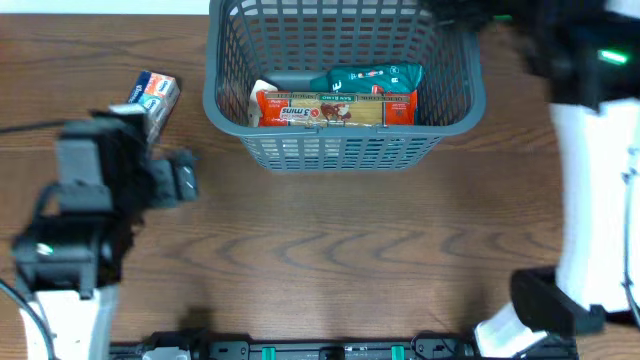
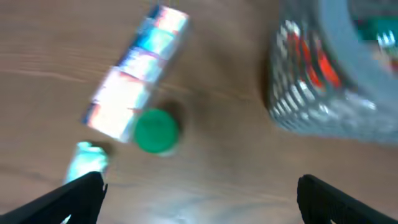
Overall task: Pack container
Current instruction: 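Reach the left gripper to the tissue pack stack and grasp it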
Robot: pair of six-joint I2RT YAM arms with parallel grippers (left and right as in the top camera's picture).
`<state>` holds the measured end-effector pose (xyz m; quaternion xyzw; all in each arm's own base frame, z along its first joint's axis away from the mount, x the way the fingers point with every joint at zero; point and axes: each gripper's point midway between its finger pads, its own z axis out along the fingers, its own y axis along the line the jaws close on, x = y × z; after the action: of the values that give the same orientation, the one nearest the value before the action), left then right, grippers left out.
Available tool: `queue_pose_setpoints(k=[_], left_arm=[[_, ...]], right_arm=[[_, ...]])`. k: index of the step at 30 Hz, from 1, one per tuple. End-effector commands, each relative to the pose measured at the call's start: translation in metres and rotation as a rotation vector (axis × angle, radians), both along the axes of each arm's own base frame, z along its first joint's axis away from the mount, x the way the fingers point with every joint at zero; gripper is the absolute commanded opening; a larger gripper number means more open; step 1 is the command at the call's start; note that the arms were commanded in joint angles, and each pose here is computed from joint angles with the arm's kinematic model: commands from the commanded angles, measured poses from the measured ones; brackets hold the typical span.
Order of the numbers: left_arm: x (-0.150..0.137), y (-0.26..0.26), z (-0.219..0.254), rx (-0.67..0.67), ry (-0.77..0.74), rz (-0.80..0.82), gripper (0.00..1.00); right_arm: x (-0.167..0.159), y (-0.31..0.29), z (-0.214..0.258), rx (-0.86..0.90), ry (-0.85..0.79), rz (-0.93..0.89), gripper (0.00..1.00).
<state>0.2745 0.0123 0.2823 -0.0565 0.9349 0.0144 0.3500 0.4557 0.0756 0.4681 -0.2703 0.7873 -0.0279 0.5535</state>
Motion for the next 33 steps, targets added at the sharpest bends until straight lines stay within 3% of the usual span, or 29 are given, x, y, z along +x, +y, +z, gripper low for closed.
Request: queue_pose_setpoints(k=[1, 9, 18, 23, 33], left_arm=[[0.018, 0.034, 0.024, 0.075, 0.041, 0.055, 0.98], [0.07, 0.094, 0.014, 0.208, 0.23, -0.045, 0.98], [0.141, 0.128, -0.074, 0.193, 0.348, -0.075, 0.98], [0.16, 0.134, -0.128, 0.196, 0.437, -0.145, 0.99], [0.168, 0.136, -0.219, 0.145, 0.596, -0.192, 0.98]], right_arm=[[-0.005, -0.063, -0.01, 0.153, 0.088, -0.241, 0.99], [-0.034, -0.146, -0.044, 0.193, 0.244, -0.462, 0.99], [-0.039, -0.16, -0.046, 0.198, 0.254, -0.497, 0.99], [-0.038, -0.16, -0.045, 0.199, 0.248, -0.497, 0.99], [-0.039, -0.163, -0.045, 0.196, 0.248, -0.517, 0.99]])
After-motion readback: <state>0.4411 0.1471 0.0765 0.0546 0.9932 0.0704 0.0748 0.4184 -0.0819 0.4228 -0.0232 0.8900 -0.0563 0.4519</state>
